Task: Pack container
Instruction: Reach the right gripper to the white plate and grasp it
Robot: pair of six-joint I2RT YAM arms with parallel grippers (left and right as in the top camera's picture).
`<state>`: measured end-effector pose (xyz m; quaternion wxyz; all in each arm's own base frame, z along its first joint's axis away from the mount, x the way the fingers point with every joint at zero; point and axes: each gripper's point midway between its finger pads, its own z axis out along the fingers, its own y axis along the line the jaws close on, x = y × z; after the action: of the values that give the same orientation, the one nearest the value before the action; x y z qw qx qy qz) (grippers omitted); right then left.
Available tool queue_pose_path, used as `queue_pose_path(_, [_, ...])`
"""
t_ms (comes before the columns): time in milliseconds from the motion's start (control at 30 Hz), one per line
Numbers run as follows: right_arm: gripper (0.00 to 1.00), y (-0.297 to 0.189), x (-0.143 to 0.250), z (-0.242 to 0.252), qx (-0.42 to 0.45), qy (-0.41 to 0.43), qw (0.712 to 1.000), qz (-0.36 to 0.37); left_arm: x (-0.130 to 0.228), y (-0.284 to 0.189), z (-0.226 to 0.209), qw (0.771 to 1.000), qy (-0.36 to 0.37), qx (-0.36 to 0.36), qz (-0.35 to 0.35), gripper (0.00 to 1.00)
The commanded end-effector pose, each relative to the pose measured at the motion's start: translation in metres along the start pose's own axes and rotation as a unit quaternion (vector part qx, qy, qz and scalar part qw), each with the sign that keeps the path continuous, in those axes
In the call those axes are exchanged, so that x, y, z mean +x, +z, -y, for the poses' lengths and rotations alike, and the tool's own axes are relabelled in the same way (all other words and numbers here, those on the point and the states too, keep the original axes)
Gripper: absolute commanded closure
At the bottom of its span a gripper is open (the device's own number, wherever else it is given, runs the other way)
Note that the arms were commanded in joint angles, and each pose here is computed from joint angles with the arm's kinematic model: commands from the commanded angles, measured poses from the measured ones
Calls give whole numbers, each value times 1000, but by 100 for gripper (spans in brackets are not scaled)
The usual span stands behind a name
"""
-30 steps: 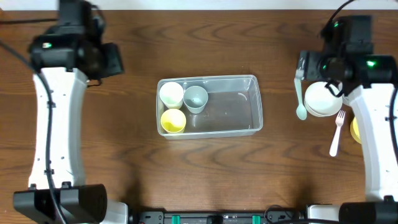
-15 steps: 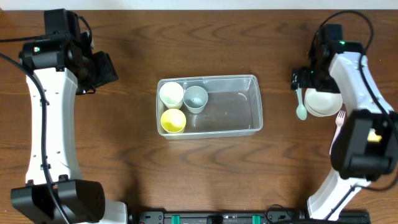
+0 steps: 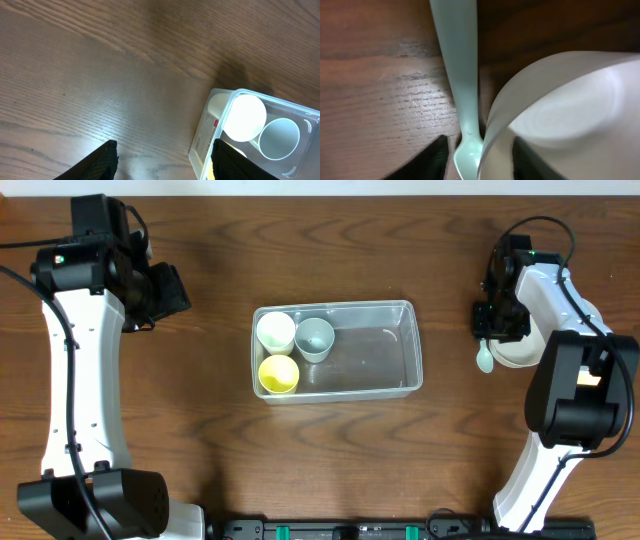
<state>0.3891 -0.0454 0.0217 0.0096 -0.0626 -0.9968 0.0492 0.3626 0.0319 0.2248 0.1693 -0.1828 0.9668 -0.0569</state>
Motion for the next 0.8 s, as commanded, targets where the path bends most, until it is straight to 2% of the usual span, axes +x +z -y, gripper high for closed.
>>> queue_pose_path(0, [71,2,1,1,-1,3,1000,-3,2,2,-2,1000,-8,-1,-5,39])
queue_pose_path(167, [76,2,0,1,-1,3,1000,-3,2,2,-1,1000,-8,-1,-5,39])
queue_pose_path(567, [99,2,1,1,-1,3,1000,-3,2,2,-2,1000,-8,-1,-5,39])
queue_pose_path(767, [99,-7,0,2,-1,4,1000,5,2,2,-2,1000,-8,-1,-5,39])
